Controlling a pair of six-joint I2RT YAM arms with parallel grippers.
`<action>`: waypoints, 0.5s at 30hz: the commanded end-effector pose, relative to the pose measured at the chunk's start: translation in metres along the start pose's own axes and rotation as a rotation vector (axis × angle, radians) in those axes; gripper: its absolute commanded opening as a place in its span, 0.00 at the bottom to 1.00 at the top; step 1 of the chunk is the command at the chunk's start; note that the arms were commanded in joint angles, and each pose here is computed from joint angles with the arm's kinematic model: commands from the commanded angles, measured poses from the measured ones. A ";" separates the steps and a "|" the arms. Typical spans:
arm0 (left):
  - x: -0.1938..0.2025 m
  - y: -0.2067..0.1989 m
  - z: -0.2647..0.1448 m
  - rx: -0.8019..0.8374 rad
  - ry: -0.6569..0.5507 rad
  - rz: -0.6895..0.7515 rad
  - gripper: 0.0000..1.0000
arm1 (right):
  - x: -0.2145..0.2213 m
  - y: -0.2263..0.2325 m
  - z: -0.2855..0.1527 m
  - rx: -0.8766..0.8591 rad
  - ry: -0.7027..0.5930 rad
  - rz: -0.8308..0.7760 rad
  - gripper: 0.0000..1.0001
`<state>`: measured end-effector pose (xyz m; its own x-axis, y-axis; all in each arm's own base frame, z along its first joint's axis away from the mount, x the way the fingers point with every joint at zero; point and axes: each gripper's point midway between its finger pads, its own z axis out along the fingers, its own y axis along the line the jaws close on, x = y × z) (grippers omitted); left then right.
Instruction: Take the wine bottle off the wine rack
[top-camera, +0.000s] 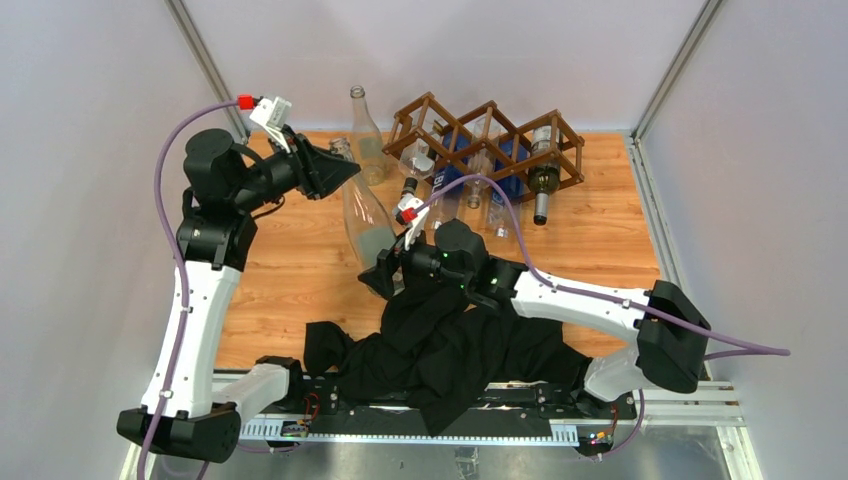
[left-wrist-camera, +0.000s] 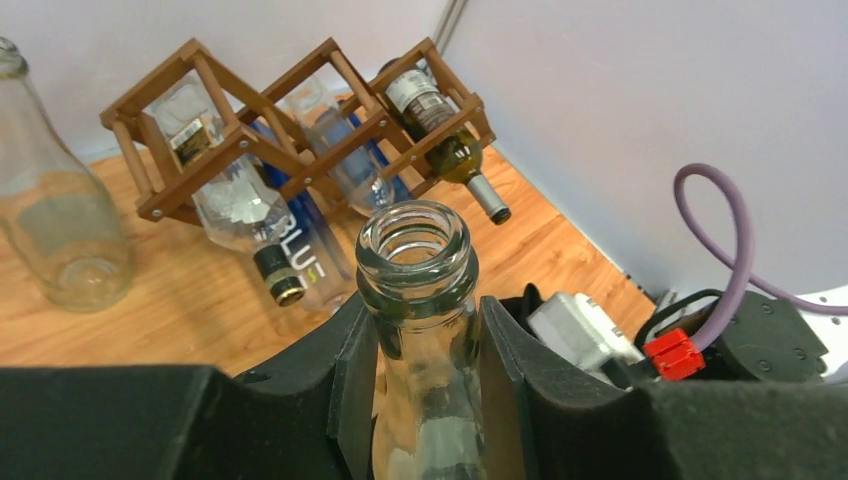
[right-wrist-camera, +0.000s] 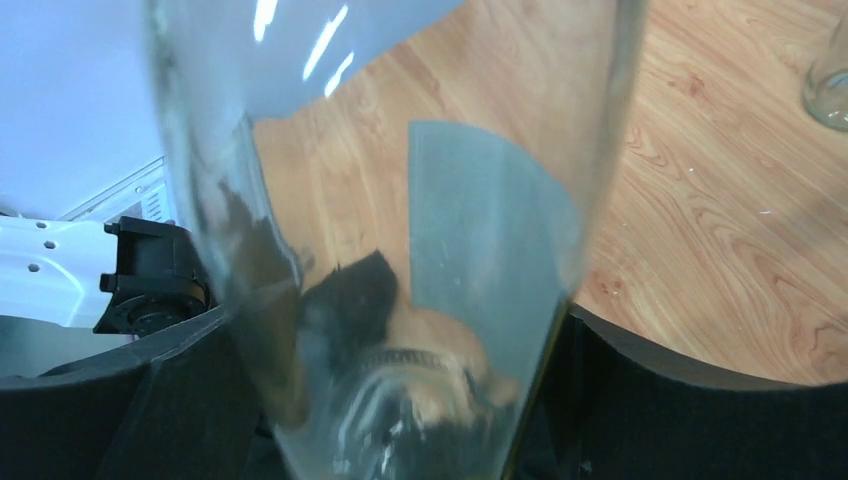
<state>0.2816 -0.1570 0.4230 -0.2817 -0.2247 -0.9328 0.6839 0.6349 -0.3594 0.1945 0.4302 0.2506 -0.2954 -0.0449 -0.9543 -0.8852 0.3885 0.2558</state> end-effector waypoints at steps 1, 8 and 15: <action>-0.080 0.034 -0.011 -0.201 -0.216 0.359 0.00 | -0.029 0.015 -0.019 -0.044 -0.125 0.026 0.93; -0.114 0.067 -0.015 -0.304 -0.278 0.391 0.00 | 0.006 0.008 -0.029 -0.019 -0.076 0.057 0.95; -0.119 0.096 -0.015 -0.410 -0.270 0.502 0.00 | 0.021 0.000 -0.042 0.028 -0.039 0.065 0.96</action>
<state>0.3768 -0.0655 0.4240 -0.0718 -0.0514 -0.9961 0.4126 0.9077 -0.0766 0.1786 0.3991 0.2318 -0.3345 -0.0018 -0.9424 -0.8625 0.4035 0.3053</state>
